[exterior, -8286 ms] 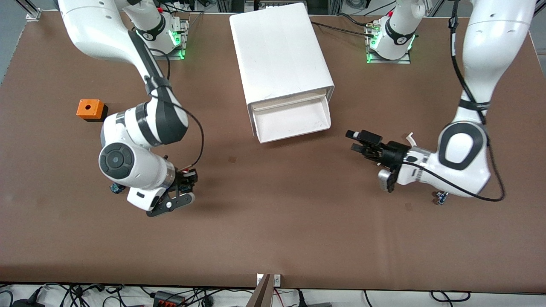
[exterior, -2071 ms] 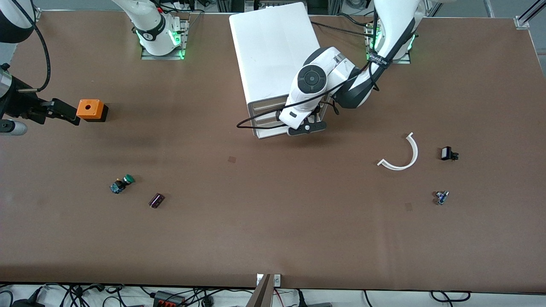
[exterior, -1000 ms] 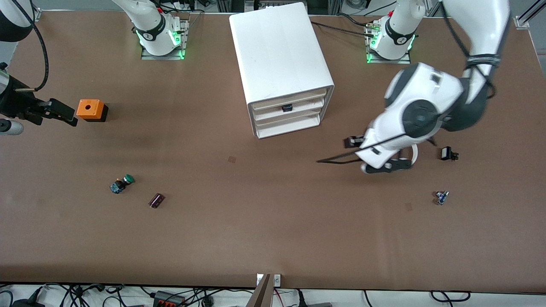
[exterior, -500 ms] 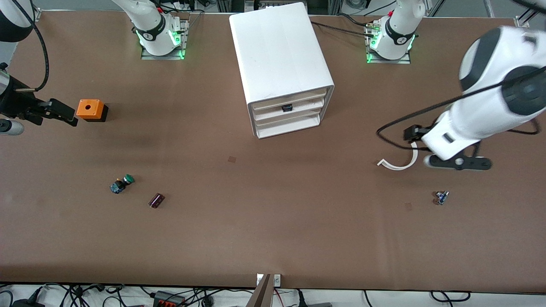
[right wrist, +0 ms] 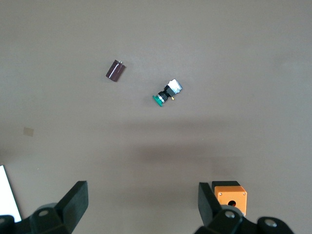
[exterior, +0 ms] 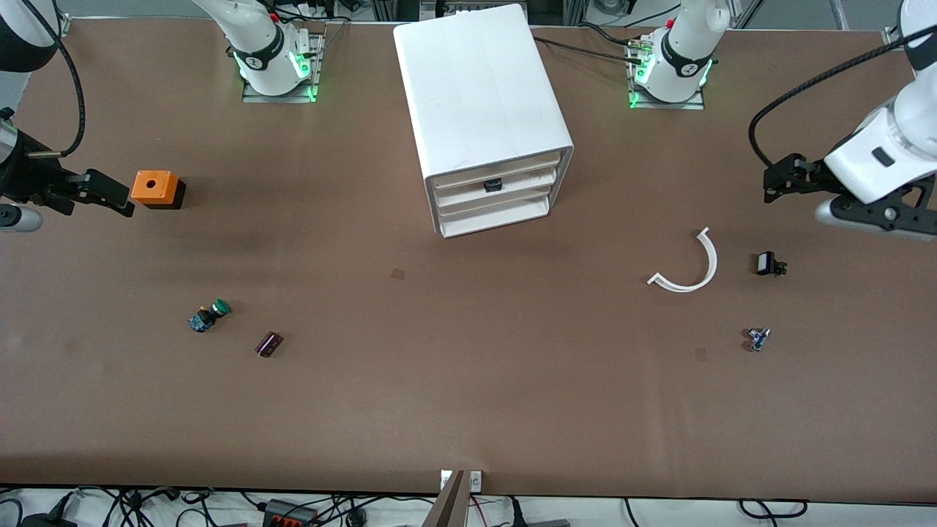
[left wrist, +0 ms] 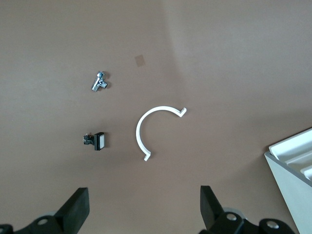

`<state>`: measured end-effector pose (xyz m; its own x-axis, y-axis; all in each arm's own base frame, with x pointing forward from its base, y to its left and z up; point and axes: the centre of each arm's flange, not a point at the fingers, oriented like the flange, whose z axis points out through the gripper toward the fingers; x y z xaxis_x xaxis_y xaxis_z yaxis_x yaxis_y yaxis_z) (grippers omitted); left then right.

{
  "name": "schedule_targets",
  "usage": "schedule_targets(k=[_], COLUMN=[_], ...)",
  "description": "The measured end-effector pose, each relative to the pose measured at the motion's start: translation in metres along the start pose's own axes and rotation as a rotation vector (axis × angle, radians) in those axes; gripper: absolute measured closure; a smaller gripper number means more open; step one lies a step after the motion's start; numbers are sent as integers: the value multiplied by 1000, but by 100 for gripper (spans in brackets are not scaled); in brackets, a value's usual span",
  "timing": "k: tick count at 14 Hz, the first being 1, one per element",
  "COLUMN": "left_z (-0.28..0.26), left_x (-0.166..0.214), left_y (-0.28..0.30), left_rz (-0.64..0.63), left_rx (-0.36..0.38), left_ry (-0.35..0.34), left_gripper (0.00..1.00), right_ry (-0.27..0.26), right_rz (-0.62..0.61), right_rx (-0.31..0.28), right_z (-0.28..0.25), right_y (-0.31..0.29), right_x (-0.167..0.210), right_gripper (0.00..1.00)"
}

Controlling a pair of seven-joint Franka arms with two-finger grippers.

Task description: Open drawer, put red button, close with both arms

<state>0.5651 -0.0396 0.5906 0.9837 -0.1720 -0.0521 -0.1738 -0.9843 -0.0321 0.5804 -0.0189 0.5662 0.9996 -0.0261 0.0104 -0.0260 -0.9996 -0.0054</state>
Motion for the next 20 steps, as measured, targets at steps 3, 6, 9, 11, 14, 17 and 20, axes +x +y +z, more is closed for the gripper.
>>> schedule_targets(k=[3,6,9,11,14,17,20], left_z=[13,19,18,17,9,4,4], left_x=[-17,-20,-18,-20,-24,-24,-24], left_y=[-15,-21,0,4,2,1,0], left_rz=[-29,-31,7,14,9,9,7], left_rx=[8,9,16,16,14,15,15], left_ry=[80,98,96,80,66,67,67], left_gripper=[0,0,0,0,0,0,0], right_ry=[-2,-3,-3,-3,-3,-3,-3], right_rz=[0,-1,-1,-1,-1,-1,-2], right_rx=[0,0,0,0,0,0,0], right_z=[1,2,2,2,2,2,2], right_y=[0,0,0,0,0,0,-1], right_x=[0,1,1,1,1,1,1], right_gripper=[0,0,0,0,0,0,0])
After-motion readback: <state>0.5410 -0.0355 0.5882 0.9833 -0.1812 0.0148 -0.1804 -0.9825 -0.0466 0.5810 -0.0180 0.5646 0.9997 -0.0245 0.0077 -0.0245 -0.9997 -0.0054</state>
